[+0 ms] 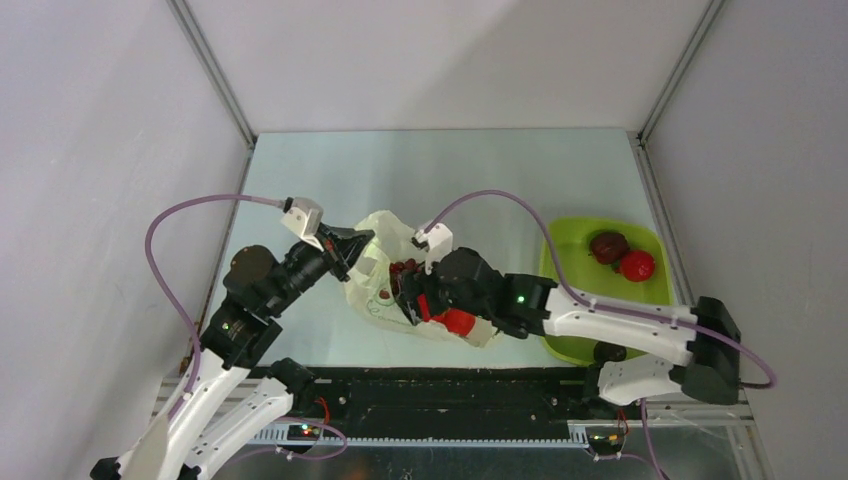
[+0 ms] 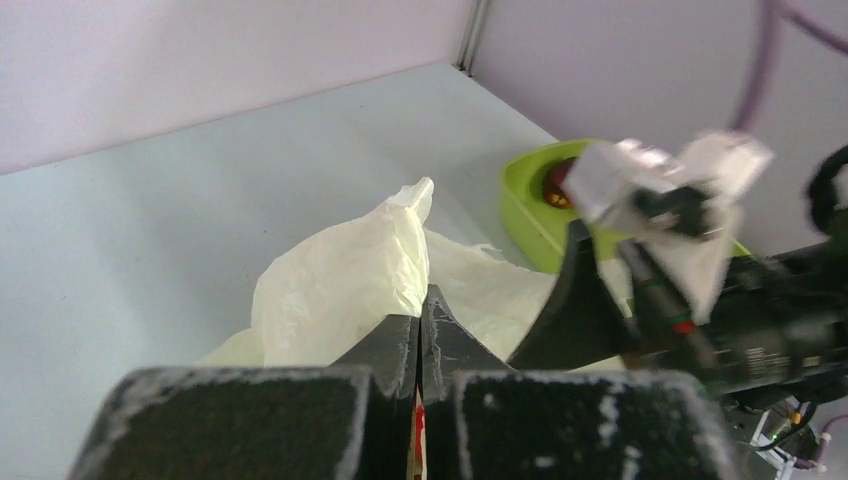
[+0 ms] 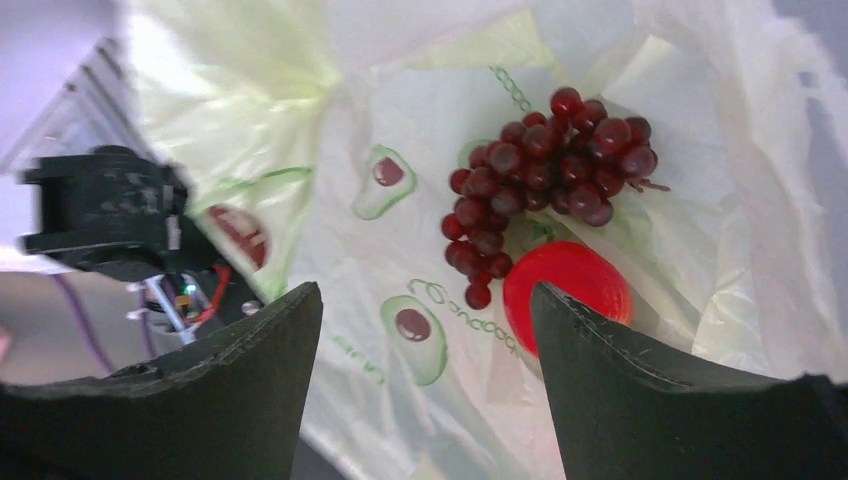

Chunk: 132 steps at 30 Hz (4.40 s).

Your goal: Place the fake fruits into the plastic bag and tie a complex knot

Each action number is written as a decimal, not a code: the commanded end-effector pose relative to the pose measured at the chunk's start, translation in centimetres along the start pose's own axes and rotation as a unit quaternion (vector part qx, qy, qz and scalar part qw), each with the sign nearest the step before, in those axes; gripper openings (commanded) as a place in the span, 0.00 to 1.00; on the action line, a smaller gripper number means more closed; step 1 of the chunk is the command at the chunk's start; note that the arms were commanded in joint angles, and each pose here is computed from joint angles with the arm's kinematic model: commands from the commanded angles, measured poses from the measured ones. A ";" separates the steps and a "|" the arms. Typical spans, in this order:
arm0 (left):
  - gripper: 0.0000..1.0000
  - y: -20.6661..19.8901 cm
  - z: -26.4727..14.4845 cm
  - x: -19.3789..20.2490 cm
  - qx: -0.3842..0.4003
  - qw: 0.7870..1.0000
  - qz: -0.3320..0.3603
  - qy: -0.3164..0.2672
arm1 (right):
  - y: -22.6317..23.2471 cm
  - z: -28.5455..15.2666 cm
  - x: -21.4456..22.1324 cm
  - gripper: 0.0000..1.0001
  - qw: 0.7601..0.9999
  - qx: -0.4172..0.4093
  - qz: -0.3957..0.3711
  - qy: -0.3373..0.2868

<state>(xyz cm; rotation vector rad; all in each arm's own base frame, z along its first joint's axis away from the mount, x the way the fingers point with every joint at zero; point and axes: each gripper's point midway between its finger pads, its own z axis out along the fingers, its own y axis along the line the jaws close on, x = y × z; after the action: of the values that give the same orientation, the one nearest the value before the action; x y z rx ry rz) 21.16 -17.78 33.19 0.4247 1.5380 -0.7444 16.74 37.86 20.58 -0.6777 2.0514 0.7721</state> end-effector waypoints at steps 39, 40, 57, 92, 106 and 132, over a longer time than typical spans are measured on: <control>0.00 5.0 -0.6 0.6 -0.130 0.991 0.033 0.006 | -7.0 -19.3 1.5 0.83 0.986 -0.077 0.102 -0.103; 0.00 5.0 -0.6 0.6 -0.130 0.991 0.032 0.006 | -6.8 -19.0 1.5 0.82 0.986 -0.085 0.101 -0.107; 0.00 4.6 -0.1 1.0 -0.117 0.993 0.027 0.013 | -6.7 -14.9 3.7 0.57 0.985 -0.125 0.072 -0.096; 0.00 -2.9 2.5 -6.1 0.016 0.981 -0.178 0.076 | -5.0 -25.9 -15.9 0.00 0.944 -0.061 0.091 -0.311; 0.80 -2.0 -3.5 -6.5 -0.046 0.983 -0.173 0.038 | -6.4 -22.1 -13.8 0.00 0.954 -0.030 0.110 -0.279; 0.61 -1.3 1.3 -4.5 -0.044 0.982 -0.172 0.068 | -6.3 -22.1 -13.2 0.00 0.956 -0.022 0.105 -0.272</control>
<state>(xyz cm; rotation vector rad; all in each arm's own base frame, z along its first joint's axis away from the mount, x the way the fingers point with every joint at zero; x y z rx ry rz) 20.10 -18.55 35.65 0.1058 1.8585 -0.9907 16.66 20.40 39.59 -0.2370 1.6445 1.0092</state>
